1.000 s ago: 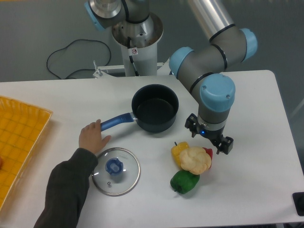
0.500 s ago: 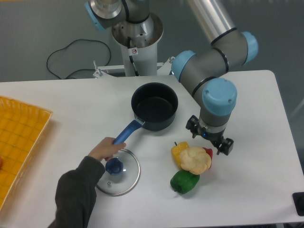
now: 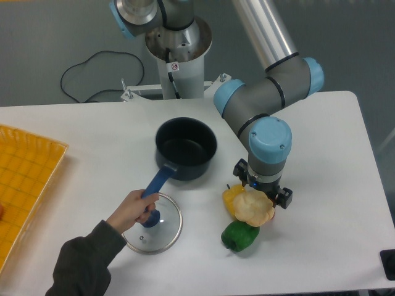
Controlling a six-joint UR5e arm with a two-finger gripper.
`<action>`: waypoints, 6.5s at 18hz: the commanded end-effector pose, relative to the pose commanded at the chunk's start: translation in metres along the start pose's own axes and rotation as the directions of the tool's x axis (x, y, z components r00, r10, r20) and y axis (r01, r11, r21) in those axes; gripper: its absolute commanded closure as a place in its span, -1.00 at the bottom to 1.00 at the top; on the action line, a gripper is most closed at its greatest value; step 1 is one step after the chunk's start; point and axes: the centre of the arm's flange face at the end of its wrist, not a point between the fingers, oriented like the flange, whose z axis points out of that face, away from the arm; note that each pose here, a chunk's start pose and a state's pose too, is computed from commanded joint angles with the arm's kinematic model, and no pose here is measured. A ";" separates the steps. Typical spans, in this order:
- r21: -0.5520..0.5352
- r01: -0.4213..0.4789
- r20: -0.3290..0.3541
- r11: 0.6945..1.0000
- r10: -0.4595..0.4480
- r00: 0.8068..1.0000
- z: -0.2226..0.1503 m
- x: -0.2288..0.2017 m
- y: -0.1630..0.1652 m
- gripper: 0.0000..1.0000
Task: Pick up the bread
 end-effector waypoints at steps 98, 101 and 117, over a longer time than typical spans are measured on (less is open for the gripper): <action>-0.001 0.082 -0.036 0.997 -0.082 0.996 -0.050 -0.007 0.006 1.00; 0.000 0.093 -0.041 0.996 -0.093 0.995 -0.067 -0.005 0.016 1.00; 0.013 -0.029 -0.070 0.999 0.030 0.997 -0.144 -0.017 0.087 1.00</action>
